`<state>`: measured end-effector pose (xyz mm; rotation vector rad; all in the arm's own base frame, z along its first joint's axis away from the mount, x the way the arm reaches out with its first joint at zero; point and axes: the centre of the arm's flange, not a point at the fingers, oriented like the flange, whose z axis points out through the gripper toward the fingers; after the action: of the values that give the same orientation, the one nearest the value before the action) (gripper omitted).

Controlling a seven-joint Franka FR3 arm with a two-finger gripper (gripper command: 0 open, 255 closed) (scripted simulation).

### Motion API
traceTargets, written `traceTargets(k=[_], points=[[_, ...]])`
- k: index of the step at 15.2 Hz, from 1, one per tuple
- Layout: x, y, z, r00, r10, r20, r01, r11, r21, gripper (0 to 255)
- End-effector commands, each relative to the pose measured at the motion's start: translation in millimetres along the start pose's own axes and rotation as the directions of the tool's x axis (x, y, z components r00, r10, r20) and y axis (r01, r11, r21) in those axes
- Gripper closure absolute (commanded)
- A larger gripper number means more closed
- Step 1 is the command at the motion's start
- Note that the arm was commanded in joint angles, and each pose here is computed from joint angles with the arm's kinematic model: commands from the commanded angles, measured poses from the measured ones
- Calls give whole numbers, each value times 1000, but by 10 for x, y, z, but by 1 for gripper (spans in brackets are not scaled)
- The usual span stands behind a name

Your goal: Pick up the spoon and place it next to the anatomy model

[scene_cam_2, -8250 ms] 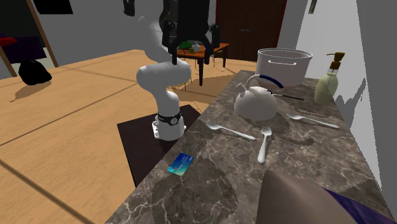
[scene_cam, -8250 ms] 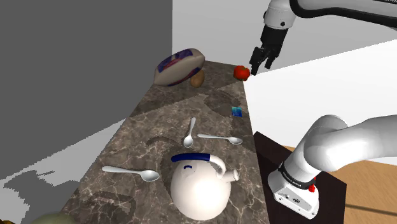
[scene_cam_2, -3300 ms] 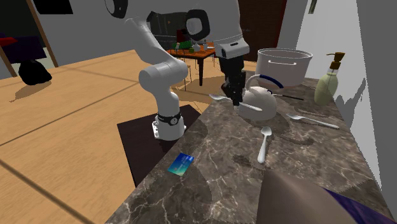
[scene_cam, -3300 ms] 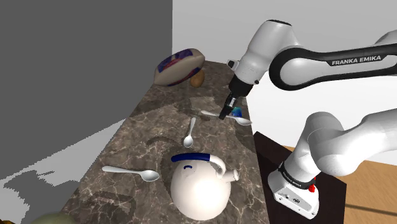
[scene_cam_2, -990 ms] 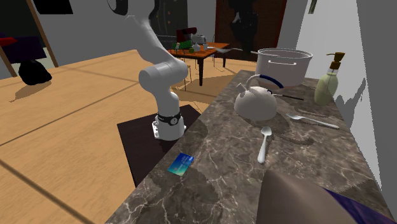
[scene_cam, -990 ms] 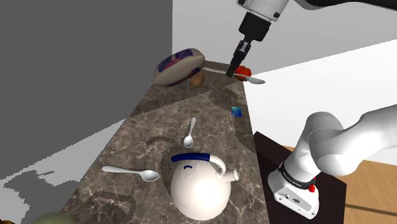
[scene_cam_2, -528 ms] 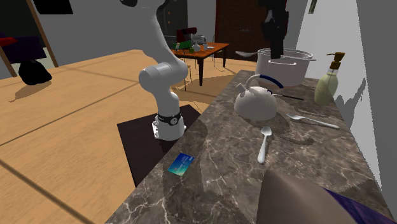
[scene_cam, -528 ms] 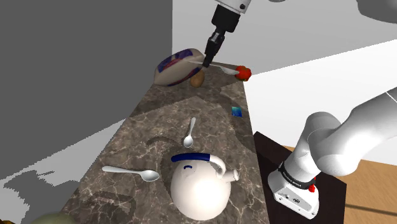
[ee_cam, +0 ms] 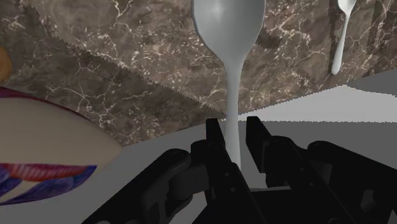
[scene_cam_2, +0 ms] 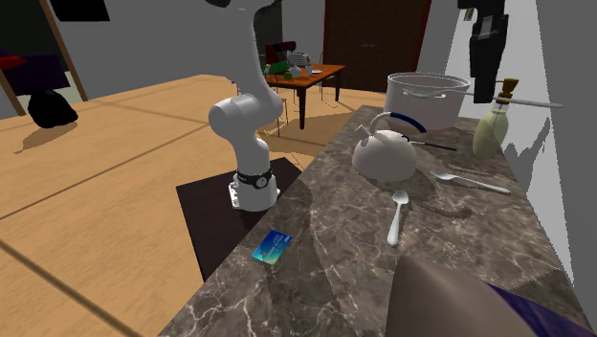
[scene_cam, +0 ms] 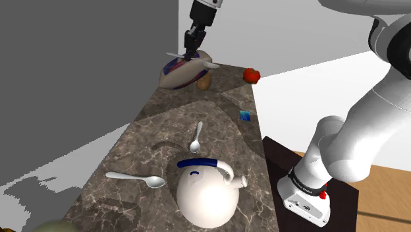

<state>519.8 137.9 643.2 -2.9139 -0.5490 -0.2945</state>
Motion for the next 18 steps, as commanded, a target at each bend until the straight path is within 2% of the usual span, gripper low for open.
traceTargets(k=[1, 10, 18], points=[[247, 60, 48, 1000, 0, 0, 0, 1000, 0, 255], [1351, 336, 264, 1000, 0, 0, 0, 1000, 0, 255], [1258, 387, 672, 1000, 0, 0, 0, 1000, 0, 255]])
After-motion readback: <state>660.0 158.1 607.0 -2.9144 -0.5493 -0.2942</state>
